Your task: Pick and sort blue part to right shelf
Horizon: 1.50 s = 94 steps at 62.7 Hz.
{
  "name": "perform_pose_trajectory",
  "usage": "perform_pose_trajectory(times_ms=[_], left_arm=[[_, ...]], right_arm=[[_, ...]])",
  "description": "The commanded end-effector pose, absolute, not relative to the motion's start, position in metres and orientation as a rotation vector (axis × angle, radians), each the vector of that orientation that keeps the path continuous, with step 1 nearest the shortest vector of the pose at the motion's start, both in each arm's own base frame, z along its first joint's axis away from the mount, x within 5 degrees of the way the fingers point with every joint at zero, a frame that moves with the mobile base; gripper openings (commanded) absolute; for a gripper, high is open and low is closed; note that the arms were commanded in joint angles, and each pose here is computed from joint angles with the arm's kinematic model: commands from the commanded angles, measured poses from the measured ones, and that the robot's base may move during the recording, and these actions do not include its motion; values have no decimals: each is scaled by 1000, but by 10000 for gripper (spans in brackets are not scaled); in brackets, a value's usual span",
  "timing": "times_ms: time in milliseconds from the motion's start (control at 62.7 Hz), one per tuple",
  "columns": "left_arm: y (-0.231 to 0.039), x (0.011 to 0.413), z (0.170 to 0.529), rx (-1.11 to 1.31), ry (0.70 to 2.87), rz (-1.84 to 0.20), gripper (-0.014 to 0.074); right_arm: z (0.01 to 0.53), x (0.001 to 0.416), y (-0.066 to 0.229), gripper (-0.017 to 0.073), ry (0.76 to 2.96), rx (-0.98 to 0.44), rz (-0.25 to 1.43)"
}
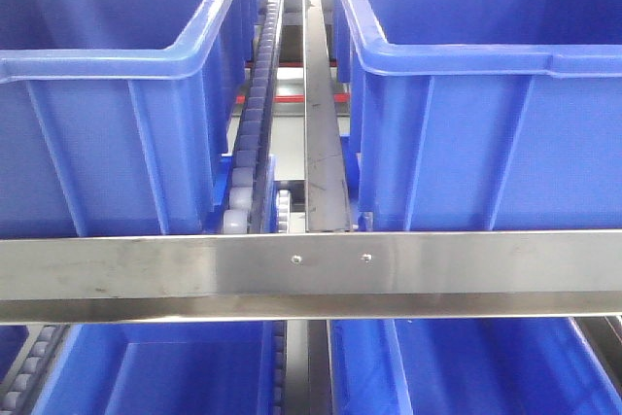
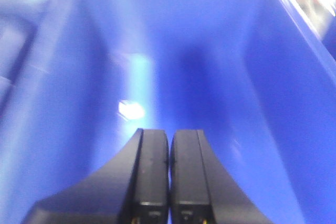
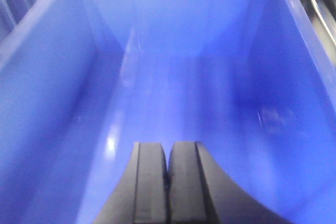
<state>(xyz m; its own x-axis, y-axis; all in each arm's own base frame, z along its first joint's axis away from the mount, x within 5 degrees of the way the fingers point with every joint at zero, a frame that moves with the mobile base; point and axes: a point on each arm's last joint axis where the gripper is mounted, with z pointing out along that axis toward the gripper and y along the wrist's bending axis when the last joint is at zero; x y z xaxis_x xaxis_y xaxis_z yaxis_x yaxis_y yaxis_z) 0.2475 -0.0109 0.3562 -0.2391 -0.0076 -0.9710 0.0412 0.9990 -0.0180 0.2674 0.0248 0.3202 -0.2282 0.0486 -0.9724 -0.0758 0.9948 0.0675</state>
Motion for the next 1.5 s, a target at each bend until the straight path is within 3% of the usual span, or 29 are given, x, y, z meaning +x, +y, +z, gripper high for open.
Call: perform_pose_trajectory(times_ms=[0, 335, 511, 798, 1484], left_arm=[[-3, 233, 383, -40, 1656, -59, 125], [0, 166, 353, -52, 1608, -48, 125], [0, 129, 326, -38, 1573, -42, 125], [0, 83, 302, -31, 1480, -40, 125], [0, 73, 304, -30, 1430, -41, 125]], right_arm=[[347, 255, 22, 49, 1658, -18, 110], [331, 197, 0, 49, 1579, 43, 45], [319, 167, 5, 49, 1500, -42, 19], [299, 126, 4, 48, 1442, -42, 18], [301, 108, 5, 48, 1370, -46, 24]])
